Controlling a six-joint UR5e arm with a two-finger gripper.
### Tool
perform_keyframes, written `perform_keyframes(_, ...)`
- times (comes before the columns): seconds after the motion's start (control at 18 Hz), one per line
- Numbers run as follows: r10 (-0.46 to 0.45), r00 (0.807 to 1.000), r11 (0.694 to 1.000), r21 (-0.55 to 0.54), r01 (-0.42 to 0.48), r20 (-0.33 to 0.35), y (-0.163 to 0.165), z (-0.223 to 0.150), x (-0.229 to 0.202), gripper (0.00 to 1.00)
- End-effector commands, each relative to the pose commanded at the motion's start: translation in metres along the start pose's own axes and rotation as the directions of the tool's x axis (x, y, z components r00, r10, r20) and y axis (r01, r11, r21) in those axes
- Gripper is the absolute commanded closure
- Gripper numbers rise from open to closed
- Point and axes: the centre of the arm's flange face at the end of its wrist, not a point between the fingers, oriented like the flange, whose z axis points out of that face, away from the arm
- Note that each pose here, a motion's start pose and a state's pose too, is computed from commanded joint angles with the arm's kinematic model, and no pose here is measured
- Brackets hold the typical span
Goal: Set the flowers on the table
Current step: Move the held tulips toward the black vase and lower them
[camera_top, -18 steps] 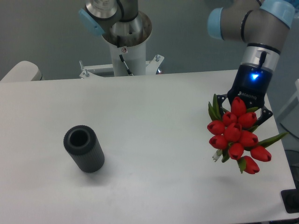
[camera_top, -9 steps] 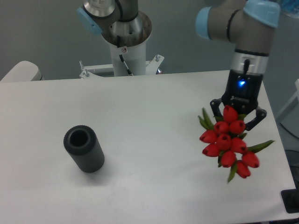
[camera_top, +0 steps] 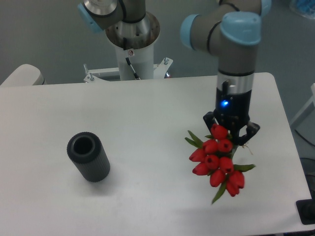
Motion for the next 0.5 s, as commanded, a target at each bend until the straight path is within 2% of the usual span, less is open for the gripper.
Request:
perform_keyframes(0.22, 0.026, 0.999, 0.992, -0.119, -0.031, -0.043, -0.004, 0.019, 0.023, 0.75)
perform_keyframes(0.39, 0.037, 0.997, 0.969, -0.242, -0.053, -0.069, 0.010, 0.038, 0.045, 0.75)
perform_keyframes(0.5, 0.045, 0.995, 0.956, -0.285, -0.069, -0.090, 0.008, 0.052, 0.065, 0.75)
